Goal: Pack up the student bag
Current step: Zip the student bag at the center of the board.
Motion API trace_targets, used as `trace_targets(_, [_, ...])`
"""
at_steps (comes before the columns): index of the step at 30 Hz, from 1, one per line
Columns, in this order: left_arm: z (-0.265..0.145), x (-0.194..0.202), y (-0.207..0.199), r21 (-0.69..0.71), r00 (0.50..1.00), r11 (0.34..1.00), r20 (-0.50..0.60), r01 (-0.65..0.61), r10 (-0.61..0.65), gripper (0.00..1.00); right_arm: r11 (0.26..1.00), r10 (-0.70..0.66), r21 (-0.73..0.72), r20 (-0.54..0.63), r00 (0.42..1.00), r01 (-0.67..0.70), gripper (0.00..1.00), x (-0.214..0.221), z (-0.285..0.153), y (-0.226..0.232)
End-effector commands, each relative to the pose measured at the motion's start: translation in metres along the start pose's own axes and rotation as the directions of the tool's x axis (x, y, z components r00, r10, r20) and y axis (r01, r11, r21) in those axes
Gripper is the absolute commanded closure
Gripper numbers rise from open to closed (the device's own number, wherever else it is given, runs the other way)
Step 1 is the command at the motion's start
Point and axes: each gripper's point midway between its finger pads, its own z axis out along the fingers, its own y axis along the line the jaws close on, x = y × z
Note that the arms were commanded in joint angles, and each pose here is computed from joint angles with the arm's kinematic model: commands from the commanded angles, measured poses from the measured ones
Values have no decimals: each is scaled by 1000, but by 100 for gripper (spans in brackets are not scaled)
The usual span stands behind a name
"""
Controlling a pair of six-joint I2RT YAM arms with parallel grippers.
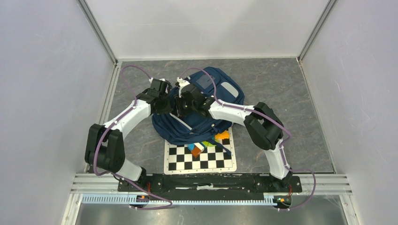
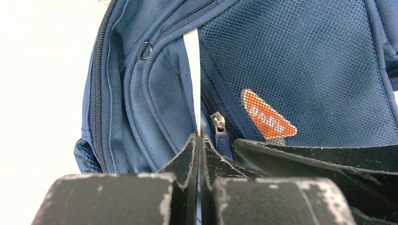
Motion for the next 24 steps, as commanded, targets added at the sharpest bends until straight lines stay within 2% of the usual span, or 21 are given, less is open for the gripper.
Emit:
trace_targets(1, [-14, -2, 10, -39, 999, 999, 39, -7, 8, 98, 964, 107, 254, -115, 988, -75, 75, 47, -1, -79])
trace_targets(8, [-15, -3, 11, -45, 999, 999, 47, -18, 20, 98, 946, 244, 247, -106, 964, -212, 76, 59, -5, -92])
trace_targets(16, [-14, -5, 7, -33, 999, 999, 40, -12, 14, 98, 969, 124, 230, -138, 983, -91, 69, 56, 2, -79])
trace_targets(20, [-13, -2, 7, -32, 999, 999, 35, -8, 9, 98, 981, 100, 180, -163, 982, -69, 61, 61, 11, -62])
trace_targets(24, [-14, 0, 4, -25, 999, 1000, 34, -18, 19, 98, 983, 79, 179, -157, 984, -50, 60, 59, 18, -58])
